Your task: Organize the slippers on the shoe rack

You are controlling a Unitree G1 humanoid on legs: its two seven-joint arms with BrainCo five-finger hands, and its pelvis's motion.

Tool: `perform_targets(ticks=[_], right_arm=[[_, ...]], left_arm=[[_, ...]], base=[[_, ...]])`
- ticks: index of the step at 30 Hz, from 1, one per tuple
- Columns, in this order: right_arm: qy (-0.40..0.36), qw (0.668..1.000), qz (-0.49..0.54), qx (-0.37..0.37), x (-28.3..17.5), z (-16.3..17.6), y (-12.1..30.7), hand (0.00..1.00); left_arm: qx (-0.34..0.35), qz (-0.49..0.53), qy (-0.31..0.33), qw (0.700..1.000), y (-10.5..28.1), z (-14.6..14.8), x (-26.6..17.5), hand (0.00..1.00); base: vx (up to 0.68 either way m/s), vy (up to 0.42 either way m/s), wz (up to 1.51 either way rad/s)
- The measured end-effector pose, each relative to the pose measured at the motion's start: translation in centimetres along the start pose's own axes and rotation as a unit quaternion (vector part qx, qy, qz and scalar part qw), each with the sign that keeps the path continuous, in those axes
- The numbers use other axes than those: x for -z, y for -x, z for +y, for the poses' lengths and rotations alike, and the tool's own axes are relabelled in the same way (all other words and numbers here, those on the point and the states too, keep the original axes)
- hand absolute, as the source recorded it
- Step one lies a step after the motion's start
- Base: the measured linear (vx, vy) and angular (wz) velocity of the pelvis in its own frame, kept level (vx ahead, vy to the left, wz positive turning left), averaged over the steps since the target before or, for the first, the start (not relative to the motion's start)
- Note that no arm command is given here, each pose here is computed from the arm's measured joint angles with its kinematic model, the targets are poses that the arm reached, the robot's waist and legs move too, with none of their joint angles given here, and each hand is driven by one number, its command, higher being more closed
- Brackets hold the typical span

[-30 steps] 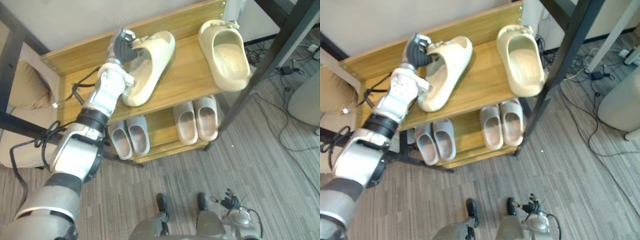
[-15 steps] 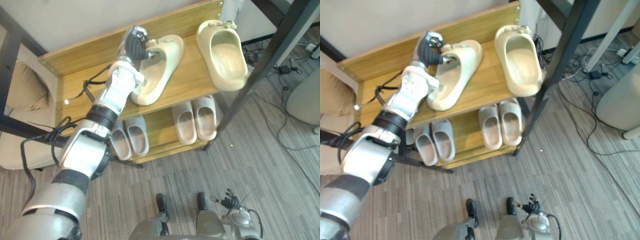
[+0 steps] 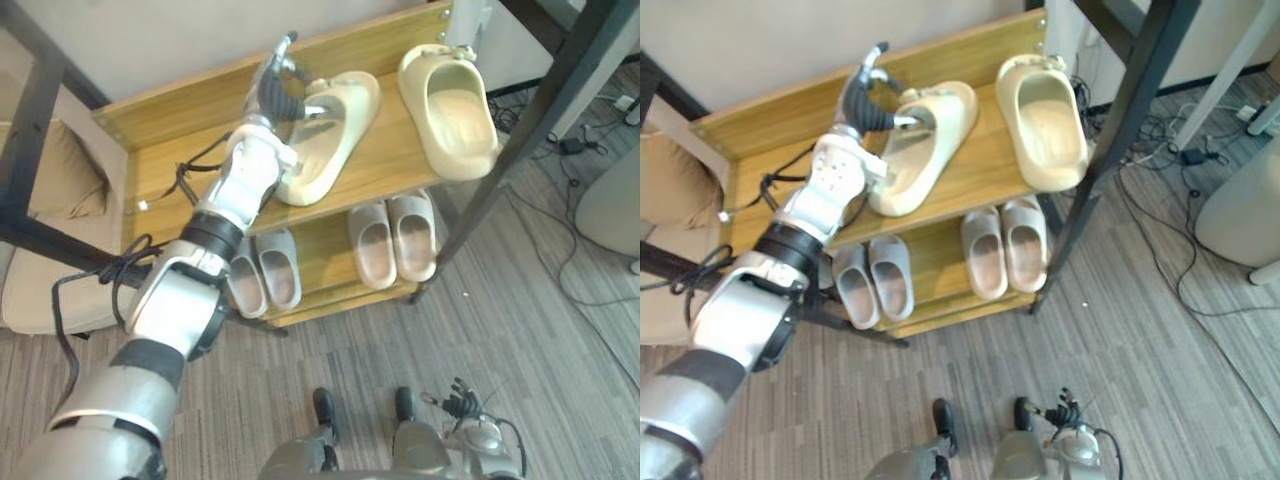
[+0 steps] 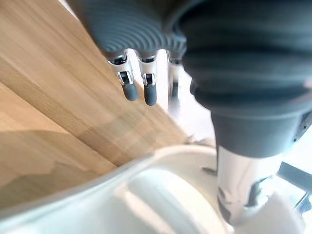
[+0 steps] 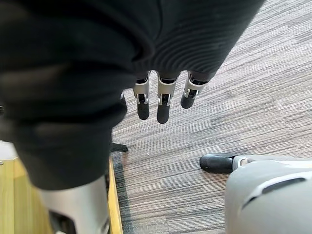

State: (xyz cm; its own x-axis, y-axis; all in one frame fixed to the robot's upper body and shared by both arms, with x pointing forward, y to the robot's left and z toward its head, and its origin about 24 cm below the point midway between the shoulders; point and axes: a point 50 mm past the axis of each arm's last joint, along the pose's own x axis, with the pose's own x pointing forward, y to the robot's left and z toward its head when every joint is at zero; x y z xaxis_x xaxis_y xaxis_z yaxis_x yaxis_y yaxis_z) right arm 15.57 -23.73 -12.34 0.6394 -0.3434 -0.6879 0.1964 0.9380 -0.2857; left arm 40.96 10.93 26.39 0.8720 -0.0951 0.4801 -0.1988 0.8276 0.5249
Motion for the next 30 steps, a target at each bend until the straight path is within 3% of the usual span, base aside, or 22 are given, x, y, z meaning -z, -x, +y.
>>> perform_targets(ticks=[16, 23, 30], right_arm=[[0.014, 1.0, 0.008, -0.009, 0.0, 0.4, -0.2, 0.0], [0.022, 1.0, 0.014, -0.007, 0.4, 0.4, -0.1, 0.0], [0.047, 0.999, 0.009, -0.012, 0.2, 0.8, 0.0, 0.0]], left_arm=[[-0.004, -0.08, 0.123, 0.989, 2.9, -1.2, -2.3, 0.0], [-0.051, -0.013, 0.218, 0.975, 7.5, -0.5, 2.6, 0.0], [-0.055, 0.068, 0.251, 0.964, 11.0, -1.2, 6.6, 0.0]], base=[[0.01, 0.004, 0.12], [-0.01, -0.005, 0.08], [0.0, -0.004, 0.01]])
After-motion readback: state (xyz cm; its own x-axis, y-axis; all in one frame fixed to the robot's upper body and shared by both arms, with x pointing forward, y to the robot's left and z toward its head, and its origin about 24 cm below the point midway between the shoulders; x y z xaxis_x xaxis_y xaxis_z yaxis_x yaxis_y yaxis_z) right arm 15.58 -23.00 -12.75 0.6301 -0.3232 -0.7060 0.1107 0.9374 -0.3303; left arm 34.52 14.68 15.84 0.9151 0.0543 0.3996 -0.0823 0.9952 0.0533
